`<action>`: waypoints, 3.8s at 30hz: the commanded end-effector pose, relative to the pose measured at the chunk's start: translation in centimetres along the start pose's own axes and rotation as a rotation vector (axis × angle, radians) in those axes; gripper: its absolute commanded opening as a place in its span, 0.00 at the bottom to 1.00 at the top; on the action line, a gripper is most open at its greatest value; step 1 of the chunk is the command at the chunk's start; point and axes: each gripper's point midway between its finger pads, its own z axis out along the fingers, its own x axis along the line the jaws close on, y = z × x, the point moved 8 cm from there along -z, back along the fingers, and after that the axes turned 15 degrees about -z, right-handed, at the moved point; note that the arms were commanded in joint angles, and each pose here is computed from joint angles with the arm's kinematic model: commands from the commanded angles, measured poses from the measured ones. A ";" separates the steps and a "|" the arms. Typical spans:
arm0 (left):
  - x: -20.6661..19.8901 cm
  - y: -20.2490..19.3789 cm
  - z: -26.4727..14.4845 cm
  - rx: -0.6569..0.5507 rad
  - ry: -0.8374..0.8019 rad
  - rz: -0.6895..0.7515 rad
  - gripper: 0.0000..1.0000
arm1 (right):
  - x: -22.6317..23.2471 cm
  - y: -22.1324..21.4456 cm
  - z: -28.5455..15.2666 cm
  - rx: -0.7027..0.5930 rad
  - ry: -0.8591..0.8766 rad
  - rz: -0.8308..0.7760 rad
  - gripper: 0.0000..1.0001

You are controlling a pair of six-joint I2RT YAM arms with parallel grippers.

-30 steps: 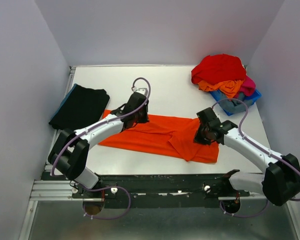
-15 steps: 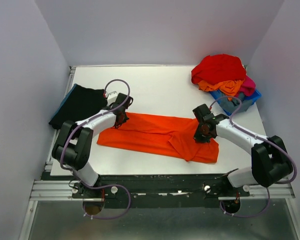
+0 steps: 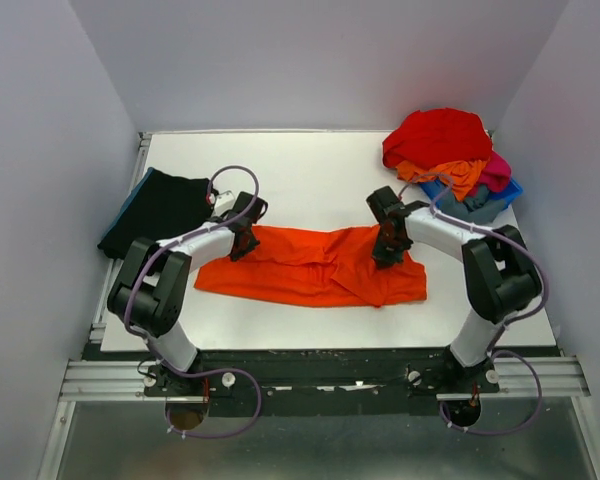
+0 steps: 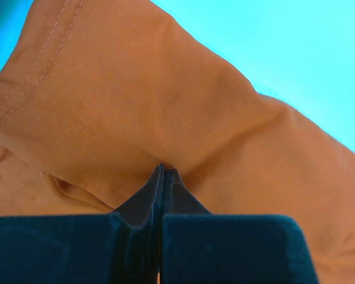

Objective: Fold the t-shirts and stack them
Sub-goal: Rotate the tshirt 90 degrees

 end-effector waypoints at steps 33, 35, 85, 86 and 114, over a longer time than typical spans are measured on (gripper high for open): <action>-0.1 -3.6 -16.0 0.119 -0.601 0.166 0.30 | 9.1 13.6 -7.8 -0.322 0.435 -0.188 0.42; -1.4 -2.4 -15.0 0.104 -0.588 0.143 0.36 | 7.8 11.8 -7.9 -0.340 0.456 -0.138 0.50; -8.4 3.2 7.0 0.233 -0.410 -0.086 0.00 | 5.7 20.0 3.3 -0.181 0.363 -0.081 0.03; -8.9 3.5 7.4 0.234 -0.414 -0.094 0.00 | 5.9 20.6 3.6 -0.179 0.389 -0.072 0.04; -10.6 4.8 2.2 0.150 -0.490 0.068 0.56 | 1.6 1.3 0.4 -0.066 0.496 -0.187 0.68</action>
